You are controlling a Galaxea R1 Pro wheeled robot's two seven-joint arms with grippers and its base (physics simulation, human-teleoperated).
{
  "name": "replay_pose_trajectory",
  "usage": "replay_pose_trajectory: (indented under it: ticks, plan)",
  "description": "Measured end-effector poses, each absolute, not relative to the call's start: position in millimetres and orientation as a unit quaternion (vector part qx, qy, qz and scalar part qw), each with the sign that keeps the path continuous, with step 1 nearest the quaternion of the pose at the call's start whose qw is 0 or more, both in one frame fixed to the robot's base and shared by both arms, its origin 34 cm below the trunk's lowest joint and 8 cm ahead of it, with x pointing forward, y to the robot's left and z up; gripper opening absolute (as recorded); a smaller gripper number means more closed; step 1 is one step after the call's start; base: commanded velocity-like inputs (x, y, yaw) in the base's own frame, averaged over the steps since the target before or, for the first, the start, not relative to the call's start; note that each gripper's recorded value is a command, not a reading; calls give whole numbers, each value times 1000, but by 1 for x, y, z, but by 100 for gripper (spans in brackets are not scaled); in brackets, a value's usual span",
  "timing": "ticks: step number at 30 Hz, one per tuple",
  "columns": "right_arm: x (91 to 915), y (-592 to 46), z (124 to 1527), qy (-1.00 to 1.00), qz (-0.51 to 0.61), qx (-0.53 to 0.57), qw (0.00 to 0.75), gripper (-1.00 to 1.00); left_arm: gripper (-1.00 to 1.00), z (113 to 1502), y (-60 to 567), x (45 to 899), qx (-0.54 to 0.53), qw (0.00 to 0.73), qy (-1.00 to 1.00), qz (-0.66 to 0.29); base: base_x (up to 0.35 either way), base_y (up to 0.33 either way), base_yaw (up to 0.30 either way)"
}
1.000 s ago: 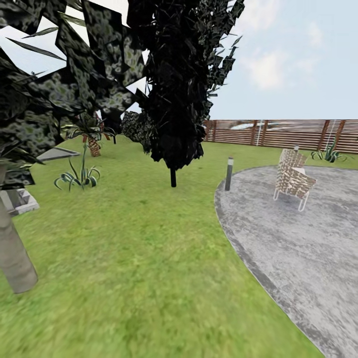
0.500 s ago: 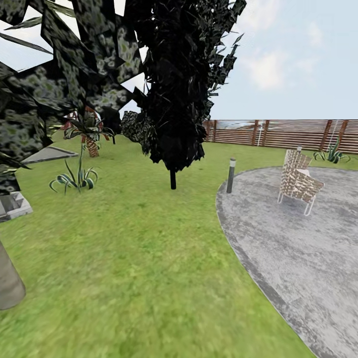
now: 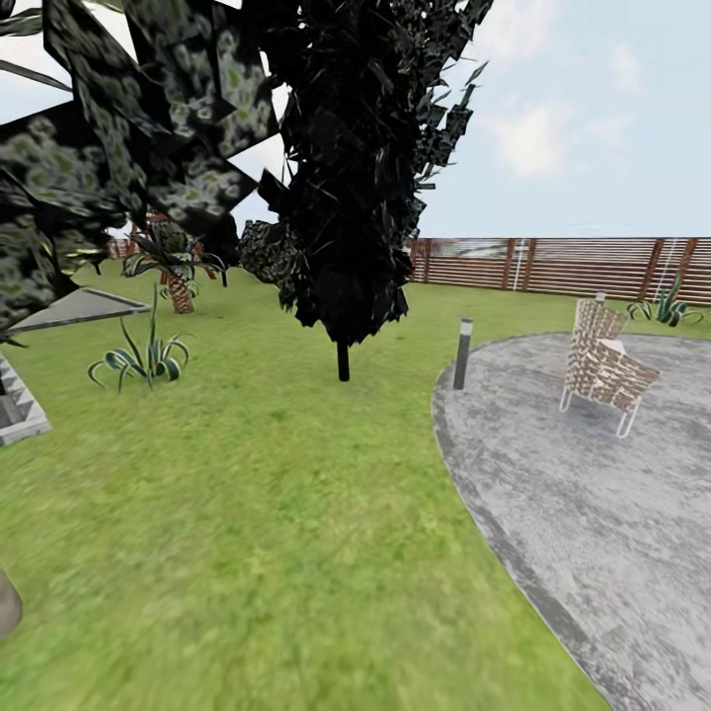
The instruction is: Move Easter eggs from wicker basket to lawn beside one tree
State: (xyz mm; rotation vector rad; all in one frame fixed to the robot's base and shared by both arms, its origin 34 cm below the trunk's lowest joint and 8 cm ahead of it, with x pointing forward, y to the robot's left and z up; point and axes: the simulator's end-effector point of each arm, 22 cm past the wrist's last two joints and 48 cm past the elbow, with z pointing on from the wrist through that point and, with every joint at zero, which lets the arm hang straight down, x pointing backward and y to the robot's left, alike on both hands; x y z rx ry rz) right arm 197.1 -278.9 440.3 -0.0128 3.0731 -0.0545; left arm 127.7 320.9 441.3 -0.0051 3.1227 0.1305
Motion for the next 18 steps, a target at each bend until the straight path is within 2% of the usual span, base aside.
replay_pose_trajectory:
  ticks: [18]
  plan:
    - [197, -279, 440, 999, -18, -4, 34, 100, 100, 441, 321, 128, -2, 8, 999, 42, 335, 0, 0]
